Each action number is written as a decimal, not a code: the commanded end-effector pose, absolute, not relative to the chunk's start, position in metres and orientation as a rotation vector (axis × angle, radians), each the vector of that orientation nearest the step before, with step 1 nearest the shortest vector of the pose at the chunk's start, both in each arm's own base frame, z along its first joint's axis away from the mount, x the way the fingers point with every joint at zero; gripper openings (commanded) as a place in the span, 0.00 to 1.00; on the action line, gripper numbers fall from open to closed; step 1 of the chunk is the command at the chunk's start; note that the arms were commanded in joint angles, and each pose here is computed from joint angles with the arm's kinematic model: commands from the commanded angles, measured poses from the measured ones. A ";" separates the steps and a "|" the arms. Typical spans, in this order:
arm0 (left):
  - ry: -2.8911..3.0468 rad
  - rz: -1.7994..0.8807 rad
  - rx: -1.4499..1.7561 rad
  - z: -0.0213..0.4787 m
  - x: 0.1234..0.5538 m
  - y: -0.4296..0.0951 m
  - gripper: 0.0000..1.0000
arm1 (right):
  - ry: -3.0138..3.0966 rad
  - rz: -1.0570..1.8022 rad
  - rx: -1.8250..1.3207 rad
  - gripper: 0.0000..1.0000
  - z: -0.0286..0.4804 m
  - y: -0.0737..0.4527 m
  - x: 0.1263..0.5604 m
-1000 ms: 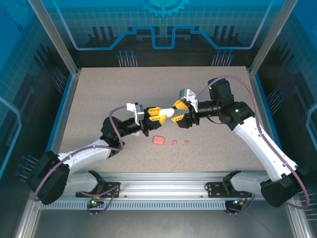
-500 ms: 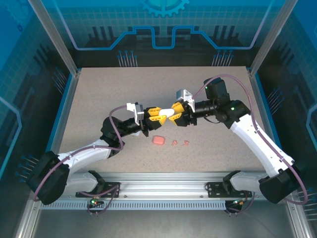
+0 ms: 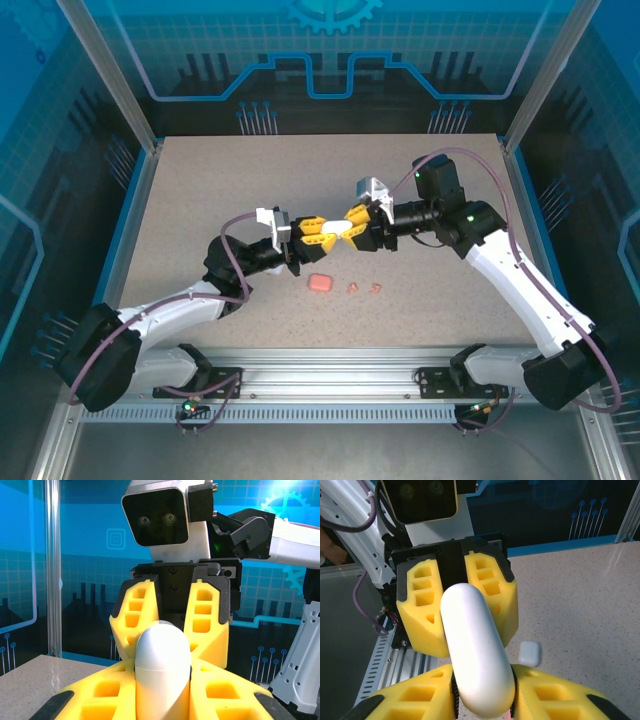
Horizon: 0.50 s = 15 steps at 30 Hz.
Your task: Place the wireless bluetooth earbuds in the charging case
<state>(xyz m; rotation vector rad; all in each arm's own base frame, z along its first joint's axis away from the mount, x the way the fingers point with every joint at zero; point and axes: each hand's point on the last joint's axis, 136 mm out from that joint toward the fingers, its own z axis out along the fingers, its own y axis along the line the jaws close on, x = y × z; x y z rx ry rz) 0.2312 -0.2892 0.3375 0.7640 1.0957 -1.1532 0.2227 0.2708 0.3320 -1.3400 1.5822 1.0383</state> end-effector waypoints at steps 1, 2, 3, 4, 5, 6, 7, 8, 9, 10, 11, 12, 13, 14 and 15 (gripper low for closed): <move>1.111 -1.159 0.766 0.330 0.232 -0.292 0.00 | 1.523 1.144 -1.347 0.27 0.352 0.278 0.211; 1.110 -1.156 0.766 0.330 0.232 -0.292 0.00 | 1.532 1.150 -1.345 0.24 0.350 0.279 0.211; 1.110 -1.151 0.762 0.330 0.233 -0.291 0.06 | 1.545 1.154 -1.342 0.22 0.348 0.278 0.211; 1.109 -1.148 0.759 0.330 0.233 -0.290 0.12 | 1.559 1.153 -1.336 0.21 0.346 0.278 0.211; 1.107 -1.140 0.759 0.330 0.233 -0.290 0.16 | 1.576 1.148 -1.329 0.21 0.342 0.277 0.212; 1.104 -1.132 0.755 0.331 0.233 -0.289 0.21 | 1.595 1.143 -1.320 0.20 0.339 0.276 0.213; 1.105 -1.123 0.747 0.331 0.233 -0.287 0.27 | 1.614 1.134 -1.310 0.20 0.336 0.275 0.214; 1.110 -1.113 0.740 0.330 0.234 -0.286 0.36 | 1.627 1.130 -1.301 0.19 0.333 0.274 0.214; 1.115 -1.101 0.734 0.329 0.235 -0.284 0.42 | 1.651 1.126 -1.288 0.19 0.329 0.273 0.216; 1.120 -1.089 0.729 0.328 0.235 -0.283 0.45 | 1.668 1.117 -1.277 0.19 0.326 0.271 0.217; 1.127 -1.077 0.730 0.327 0.235 -0.282 0.50 | 1.687 1.114 -1.265 0.18 0.323 0.270 0.218; 1.133 -1.061 0.729 0.326 0.236 -0.280 0.56 | 1.718 1.105 -1.246 0.19 0.318 0.268 0.221; 1.136 -1.048 0.729 0.326 0.236 -0.279 0.61 | 1.743 1.094 -1.230 0.18 0.314 0.266 0.223; 1.137 -1.031 0.728 0.326 0.236 -0.277 0.66 | 1.772 1.087 -1.213 0.18 0.309 0.263 0.225; 1.140 -1.018 0.732 0.326 0.235 -0.275 0.70 | 1.794 1.083 -1.197 0.19 0.305 0.261 0.227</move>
